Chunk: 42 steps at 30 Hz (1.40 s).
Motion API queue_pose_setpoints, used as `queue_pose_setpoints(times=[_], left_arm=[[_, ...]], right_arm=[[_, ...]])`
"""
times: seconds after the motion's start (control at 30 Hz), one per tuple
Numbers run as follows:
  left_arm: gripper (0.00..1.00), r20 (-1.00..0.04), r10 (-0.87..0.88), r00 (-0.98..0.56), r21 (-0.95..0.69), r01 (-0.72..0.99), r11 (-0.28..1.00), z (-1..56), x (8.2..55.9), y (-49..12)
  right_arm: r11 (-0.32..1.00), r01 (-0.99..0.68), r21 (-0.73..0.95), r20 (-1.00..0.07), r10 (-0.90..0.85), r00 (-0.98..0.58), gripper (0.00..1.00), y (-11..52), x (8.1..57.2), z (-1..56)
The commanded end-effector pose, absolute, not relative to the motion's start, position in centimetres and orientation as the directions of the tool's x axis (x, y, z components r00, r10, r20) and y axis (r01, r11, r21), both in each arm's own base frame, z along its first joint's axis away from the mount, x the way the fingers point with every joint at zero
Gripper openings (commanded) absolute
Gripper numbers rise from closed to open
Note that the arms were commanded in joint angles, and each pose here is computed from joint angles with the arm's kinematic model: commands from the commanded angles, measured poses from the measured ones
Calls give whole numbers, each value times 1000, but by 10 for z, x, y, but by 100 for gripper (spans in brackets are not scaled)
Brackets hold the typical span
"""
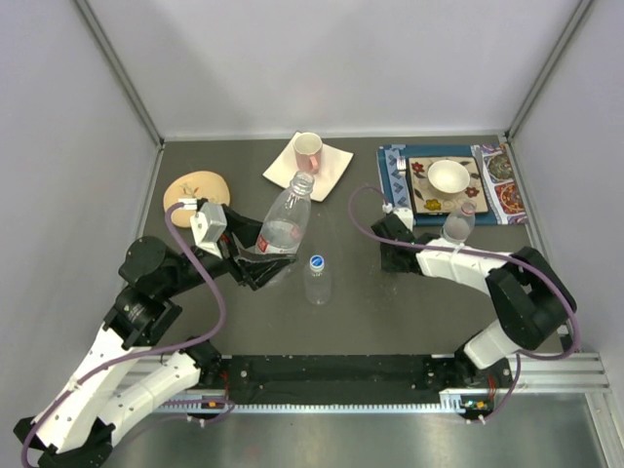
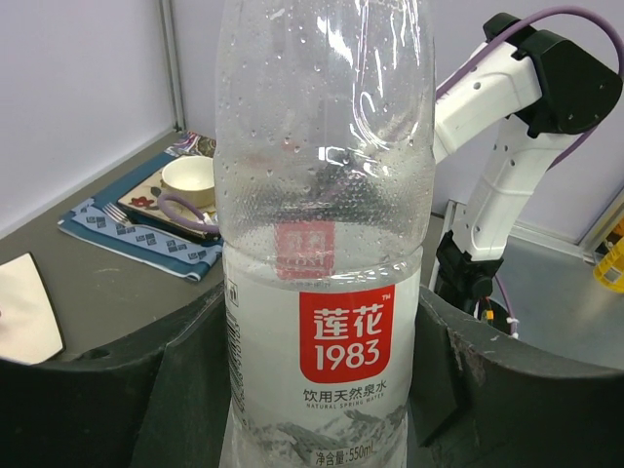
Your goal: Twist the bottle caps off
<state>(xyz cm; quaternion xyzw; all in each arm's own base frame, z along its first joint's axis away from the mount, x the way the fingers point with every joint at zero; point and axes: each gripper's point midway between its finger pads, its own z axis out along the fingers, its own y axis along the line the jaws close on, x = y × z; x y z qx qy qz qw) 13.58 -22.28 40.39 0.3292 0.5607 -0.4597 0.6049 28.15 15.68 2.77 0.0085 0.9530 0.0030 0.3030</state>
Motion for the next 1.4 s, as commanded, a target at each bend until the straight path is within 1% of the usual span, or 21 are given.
queue_pose_setpoints(times=[0.0,0.03,0.07,0.13,0.17,0.23,0.27,0.37,0.43,0.67,0.83,1.17,1.37], left_arm=[[65,-979,-202,-23,-98,923,373,408,137,-221],[65,-979,-200,-24,-99,924,370,408,137,-221],[65,-979,-203,-21,-96,924,370,409,136,-220],[66,-979,-204,-22,-98,923,371,408,136,-220],[66,-979,-204,-22,-98,923,371,408,136,-220],[66,-979,-203,-26,-102,923,372,406,136,-220],[66,-979,-202,-29,-103,924,369,406,137,-221],[66,-978,-206,-31,-106,925,364,406,136,-222],[66,-978,-206,-35,-109,926,360,405,136,-223],[66,-978,-205,-39,-113,926,360,403,135,-222],[66,-978,-203,-43,-115,926,359,401,135,-222],[66,-980,-195,-47,-117,923,366,398,136,-221],[66,-980,-194,-46,-116,922,368,397,137,-222]], right_arm=[[998,14,58,-596,46,-802,0,172,298,35],[998,10,62,-591,45,-806,1,172,296,34],[998,6,68,-588,45,-807,8,172,294,34],[997,0,77,-580,45,-814,16,173,290,33],[997,0,80,-579,47,-814,22,172,289,33],[996,-3,91,-580,50,-813,29,172,285,35],[996,-4,91,-578,50,-815,35,171,284,35],[996,-4,93,-575,51,-816,42,169,280,35],[996,0,86,-571,49,-820,44,166,277,33],[998,5,70,-563,43,-825,47,161,272,28],[998,6,63,-562,41,-826,44,159,271,28],[999,38,38,-567,53,-822,45,144,271,29],[998,33,46,-578,54,-814,43,138,271,33]])
